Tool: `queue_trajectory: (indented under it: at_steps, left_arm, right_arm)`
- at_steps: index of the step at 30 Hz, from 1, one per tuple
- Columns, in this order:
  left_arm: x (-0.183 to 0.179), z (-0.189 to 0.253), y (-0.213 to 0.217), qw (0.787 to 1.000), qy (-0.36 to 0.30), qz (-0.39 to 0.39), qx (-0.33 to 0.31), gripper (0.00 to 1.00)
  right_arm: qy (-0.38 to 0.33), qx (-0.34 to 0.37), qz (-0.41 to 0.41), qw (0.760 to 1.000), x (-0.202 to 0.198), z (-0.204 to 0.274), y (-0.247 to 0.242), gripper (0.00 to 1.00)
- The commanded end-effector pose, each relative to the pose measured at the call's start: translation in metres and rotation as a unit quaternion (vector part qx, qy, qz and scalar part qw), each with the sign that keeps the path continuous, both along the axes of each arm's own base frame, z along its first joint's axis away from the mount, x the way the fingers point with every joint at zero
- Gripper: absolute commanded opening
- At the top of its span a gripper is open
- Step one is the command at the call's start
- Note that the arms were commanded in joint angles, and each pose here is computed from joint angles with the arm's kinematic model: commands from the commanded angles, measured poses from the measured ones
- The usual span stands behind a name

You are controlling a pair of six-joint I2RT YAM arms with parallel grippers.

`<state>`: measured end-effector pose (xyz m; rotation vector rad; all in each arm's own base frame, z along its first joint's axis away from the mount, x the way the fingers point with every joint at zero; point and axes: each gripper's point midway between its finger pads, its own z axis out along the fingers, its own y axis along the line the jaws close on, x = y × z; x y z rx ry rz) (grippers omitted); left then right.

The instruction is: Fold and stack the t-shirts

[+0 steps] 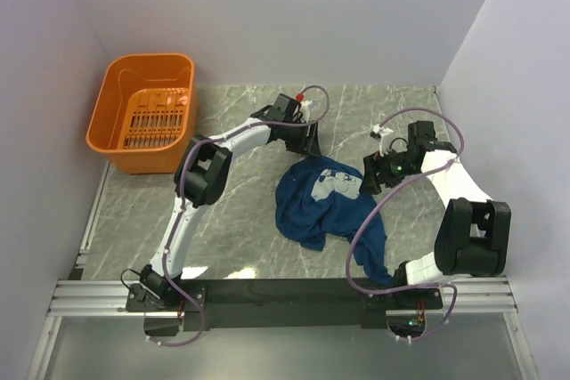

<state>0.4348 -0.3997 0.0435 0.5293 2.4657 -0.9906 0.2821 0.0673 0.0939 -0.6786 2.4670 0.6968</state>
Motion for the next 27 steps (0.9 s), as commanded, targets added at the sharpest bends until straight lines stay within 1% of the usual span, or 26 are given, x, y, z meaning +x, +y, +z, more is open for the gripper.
queue_trajectory:
  at_steps: [1,4,5,7,8,9,11,12,13,14,15,16,17,18,19,20,21,22,23,24,25,26,27]
  left_arm:
    - [-0.002,0.001,-0.008,1.000,0.004,-0.004,-0.003,0.58]
    - [-0.007,0.001,-0.009,1.000,0.009,-0.010,-0.009,0.42]
    - [-0.009,0.002,-0.010,1.000,0.012,-0.012,-0.015,0.31]
    - [-0.010,0.016,-0.014,0.999,0.004,-0.018,-0.032,0.20]
    - [-0.011,0.020,-0.015,0.999,0.000,-0.019,-0.040,0.04]
    - [-0.010,0.034,-0.015,0.999,-0.012,-0.017,-0.047,0.00]
    - [-0.009,0.044,-0.010,0.999,-0.026,-0.011,-0.045,0.00]
    - [-0.007,0.063,-0.008,0.998,-0.046,-0.008,-0.050,0.00]
    - [-0.007,0.070,-0.005,0.997,-0.055,-0.004,-0.049,0.00]
    - [-0.007,0.068,0.003,0.998,-0.057,0.007,-0.041,0.00]
    - [-0.006,0.090,0.007,0.996,-0.077,0.012,-0.051,0.00]
    - [-0.006,0.097,0.011,0.995,-0.083,0.018,-0.053,0.00]
    - [-0.008,0.094,0.021,0.995,-0.079,0.027,-0.049,0.00]
    - [-0.009,0.114,0.026,0.993,-0.096,0.033,-0.058,0.00]
    - [-0.010,0.120,0.031,0.992,-0.101,0.037,-0.062,0.00]
    - [-0.013,0.114,0.040,0.993,-0.094,0.043,-0.058,0.00]
    - [-0.017,0.128,0.043,0.992,-0.100,0.043,-0.068,0.00]
    - [-0.018,0.131,0.047,0.991,-0.102,0.044,-0.072,0.00]
    - [-0.020,0.125,0.055,0.992,-0.094,0.048,-0.068,0.00]
    - [-0.023,0.133,0.058,0.991,-0.097,0.047,-0.073,0.00]
    - [-0.024,0.132,0.062,0.992,-0.097,0.050,-0.070,0.00]
    - [-0.024,0.126,0.072,0.992,-0.092,0.058,-0.063,0.00]
    - [-0.025,0.134,0.077,0.991,-0.099,0.062,-0.065,0.00]
  right_arm:
    - [-0.017,0.006,0.001,1.000,0.009,0.008,0.001,0.83]
    - [-0.013,0.007,0.002,1.000,0.008,0.006,0.001,0.83]
    - [-0.011,0.007,0.004,1.000,0.007,0.005,0.001,0.83]
    - [-0.007,0.013,0.012,1.000,0.003,0.006,0.004,0.83]
    - [-0.009,0.014,0.021,1.000,0.002,0.007,0.005,0.83]
    - [-0.002,0.023,0.028,0.999,-0.003,0.009,0.008,0.83]
    - [-0.006,0.025,0.044,0.999,-0.005,0.012,0.010,0.82]
    - [0.001,0.028,0.049,0.998,-0.009,0.013,0.012,0.82]
    - [0.001,0.027,0.053,0.998,-0.011,0.013,0.012,0.82]
    - [0.001,0.027,0.058,0.998,-0.012,0.013,0.013,0.82]
    - [0.006,0.026,0.060,0.998,-0.014,0.011,0.013,0.82]
    - [0.008,0.022,0.062,0.998,-0.015,0.009,0.015,0.81]
    - [0.015,0.020,0.061,0.998,-0.017,0.005,0.016,0.80]
    - [0.015,0.017,0.060,0.998,-0.014,0.002,0.016,0.79]
    - [0.019,0.016,0.062,0.998,-0.015,-0.001,0.019,0.76]
    - [0.026,0.017,0.059,0.998,-0.015,-0.002,0.021,0.75]
    - [0.026,0.016,0.061,0.998,-0.014,-0.004,0.024,0.72]
    - [0.032,0.018,0.064,0.997,-0.014,-0.006,0.027,0.64]
    - [0.034,0.019,0.077,0.996,-0.015,-0.006,0.036,0.59]
    - [0.042,0.019,0.083,0.996,-0.017,-0.006,0.040,0.52]
    - [0.049,0.018,0.088,0.995,-0.018,-0.008,0.042,0.34]
    - [0.042,0.019,0.099,0.994,-0.015,-0.002,0.047,0.24]
    - [0.039,0.021,0.103,0.994,-0.015,0.003,0.049,0.14]
